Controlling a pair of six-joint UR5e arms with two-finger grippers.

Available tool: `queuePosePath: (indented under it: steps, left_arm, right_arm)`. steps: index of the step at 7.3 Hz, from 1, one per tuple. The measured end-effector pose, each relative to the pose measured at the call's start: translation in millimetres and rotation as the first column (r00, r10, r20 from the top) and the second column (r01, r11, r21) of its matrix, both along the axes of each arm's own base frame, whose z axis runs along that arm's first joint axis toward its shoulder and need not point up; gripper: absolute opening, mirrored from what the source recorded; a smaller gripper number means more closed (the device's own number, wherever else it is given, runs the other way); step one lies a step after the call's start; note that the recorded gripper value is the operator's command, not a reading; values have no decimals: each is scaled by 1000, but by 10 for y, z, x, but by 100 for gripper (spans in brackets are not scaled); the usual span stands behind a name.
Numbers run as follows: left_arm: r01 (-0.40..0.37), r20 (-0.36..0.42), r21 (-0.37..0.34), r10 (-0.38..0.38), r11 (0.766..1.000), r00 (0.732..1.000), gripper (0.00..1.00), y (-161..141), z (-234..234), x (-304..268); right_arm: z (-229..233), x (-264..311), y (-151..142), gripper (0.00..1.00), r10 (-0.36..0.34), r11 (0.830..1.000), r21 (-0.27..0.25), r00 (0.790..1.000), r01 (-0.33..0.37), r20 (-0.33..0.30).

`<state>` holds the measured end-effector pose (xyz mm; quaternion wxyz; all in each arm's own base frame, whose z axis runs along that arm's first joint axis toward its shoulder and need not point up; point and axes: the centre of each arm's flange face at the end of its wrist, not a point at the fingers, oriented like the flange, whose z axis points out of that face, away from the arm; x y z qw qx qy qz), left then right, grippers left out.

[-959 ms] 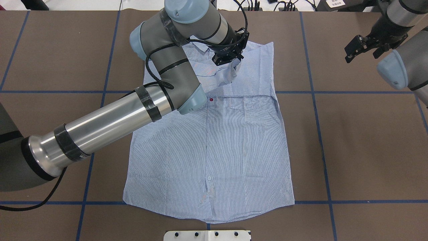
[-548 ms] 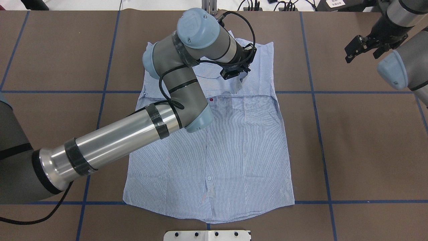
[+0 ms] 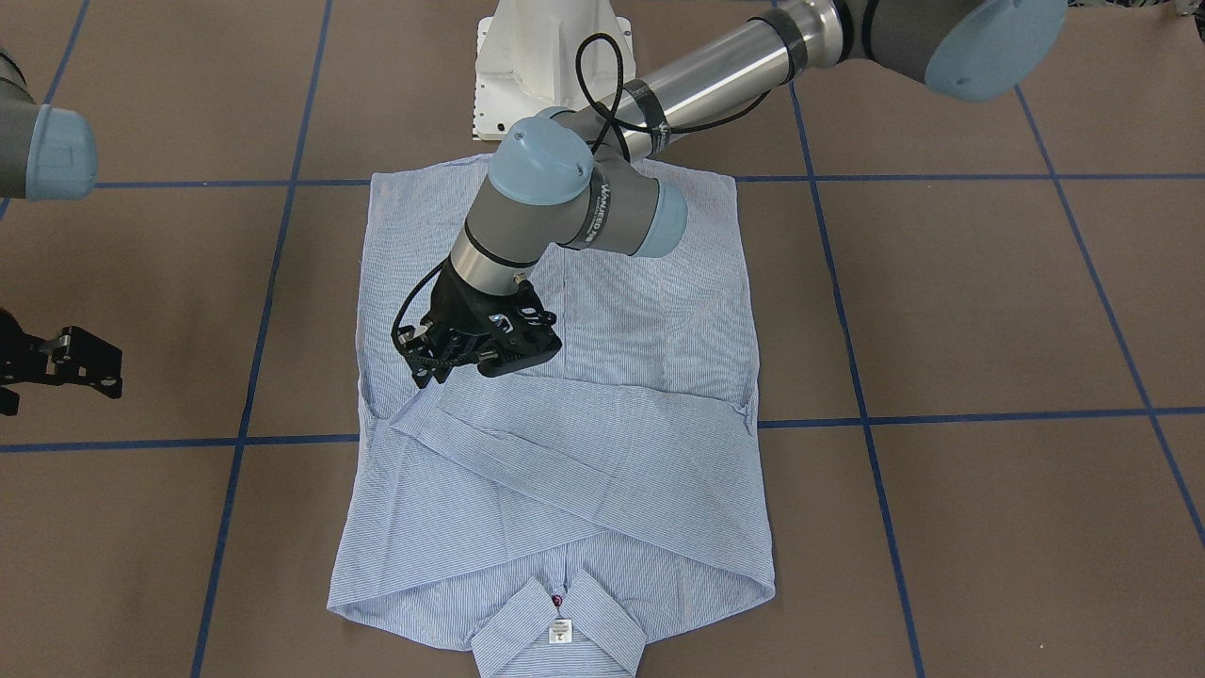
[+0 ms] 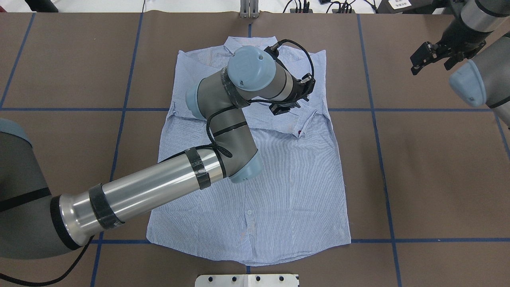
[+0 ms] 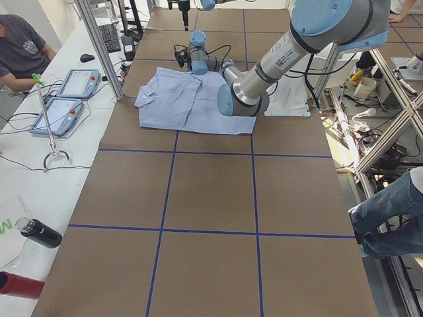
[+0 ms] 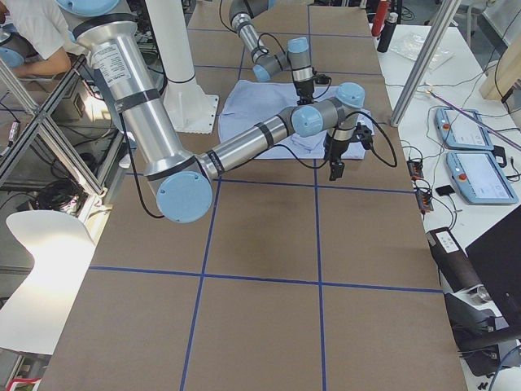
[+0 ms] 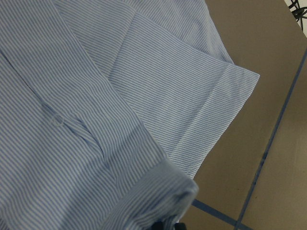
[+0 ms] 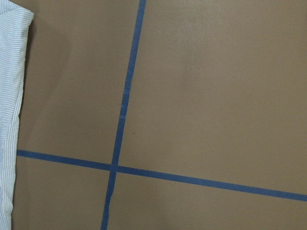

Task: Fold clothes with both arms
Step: 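Release the sleeve and lift the left gripper away from the shirt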

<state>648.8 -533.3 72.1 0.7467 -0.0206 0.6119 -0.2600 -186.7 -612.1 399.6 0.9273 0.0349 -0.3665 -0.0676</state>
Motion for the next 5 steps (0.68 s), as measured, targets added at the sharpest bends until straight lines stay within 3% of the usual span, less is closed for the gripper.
queuePosePath:
  steps: [3,5]
  left_arm:
    - [-18,-10,36,18,999,1000,100,85,3,-239]
    - [-52,67,72,47,996,997,100,130,337,-805]
  right_arm:
    - [68,-28,146,100,12,1000,-16,998,-11,62]
    - [86,-259,613,100,72,997,-32,986,-68,151]
